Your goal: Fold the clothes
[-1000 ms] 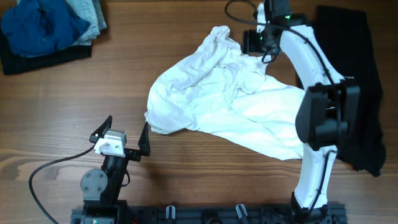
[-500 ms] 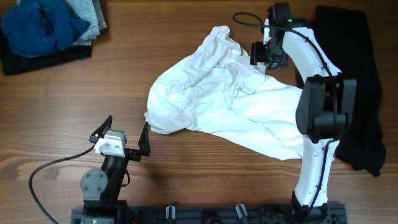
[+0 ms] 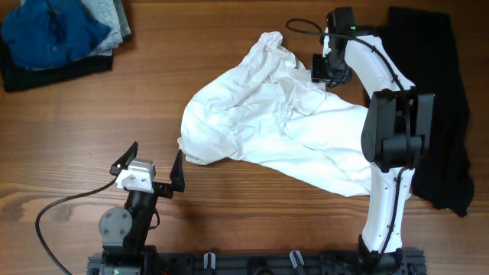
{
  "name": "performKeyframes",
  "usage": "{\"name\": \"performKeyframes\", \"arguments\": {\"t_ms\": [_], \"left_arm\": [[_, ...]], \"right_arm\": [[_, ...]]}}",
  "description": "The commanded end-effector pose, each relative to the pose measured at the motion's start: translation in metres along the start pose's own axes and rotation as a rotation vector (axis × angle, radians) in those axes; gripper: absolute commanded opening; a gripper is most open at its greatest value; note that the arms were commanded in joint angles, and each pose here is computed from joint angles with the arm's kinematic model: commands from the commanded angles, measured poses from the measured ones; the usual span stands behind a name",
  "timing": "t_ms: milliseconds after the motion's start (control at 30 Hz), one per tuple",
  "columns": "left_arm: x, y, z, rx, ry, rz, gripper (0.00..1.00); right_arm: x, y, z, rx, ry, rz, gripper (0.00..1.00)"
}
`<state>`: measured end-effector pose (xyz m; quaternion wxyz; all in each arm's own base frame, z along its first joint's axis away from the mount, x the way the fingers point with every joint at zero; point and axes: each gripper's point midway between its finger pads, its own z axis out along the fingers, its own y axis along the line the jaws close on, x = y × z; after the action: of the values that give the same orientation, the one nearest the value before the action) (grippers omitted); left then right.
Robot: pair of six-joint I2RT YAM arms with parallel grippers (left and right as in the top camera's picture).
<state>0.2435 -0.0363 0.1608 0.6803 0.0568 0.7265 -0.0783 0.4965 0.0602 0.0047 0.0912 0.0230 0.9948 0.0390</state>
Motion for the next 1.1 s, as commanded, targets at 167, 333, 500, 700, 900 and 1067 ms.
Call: {"name": "performKeyframes", "arguments": {"t_ms": [167, 333, 500, 700, 900, 1067], "left_arm": [[0.002, 0.000, 0.000, -0.001, 0.003, 0.011, 1.00], [0.002, 0.000, 0.000, -0.001, 0.003, 0.012, 1.00], [0.002, 0.000, 0.000, -0.001, 0.004, 0.011, 1.00], [0.002, 0.000, 0.000, -0.001, 0.003, 0.011, 1.00], [0.002, 0.000, 0.000, -0.001, 0.004, 0.011, 1.00], [0.002, 0.000, 0.000, -0.001, 0.003, 0.011, 1.00]], "right_arm": [[-0.032, 0.020, 0.004, -0.099, -0.111, -0.012, 0.04], [-0.084, 0.059, -0.028, -0.306, -0.292, 0.022, 0.04], [-0.149, 0.076, -0.095, -0.412, -0.532, 0.063, 0.04], [-0.205, 0.085, -0.199, -0.507, -0.814, 0.073, 0.04], [-0.223, 0.106, -0.255, -0.640, -0.955, 0.076, 0.04], [-0.211, 0.125, -0.239, -0.606, -0.908, 0.000, 1.00]]}}
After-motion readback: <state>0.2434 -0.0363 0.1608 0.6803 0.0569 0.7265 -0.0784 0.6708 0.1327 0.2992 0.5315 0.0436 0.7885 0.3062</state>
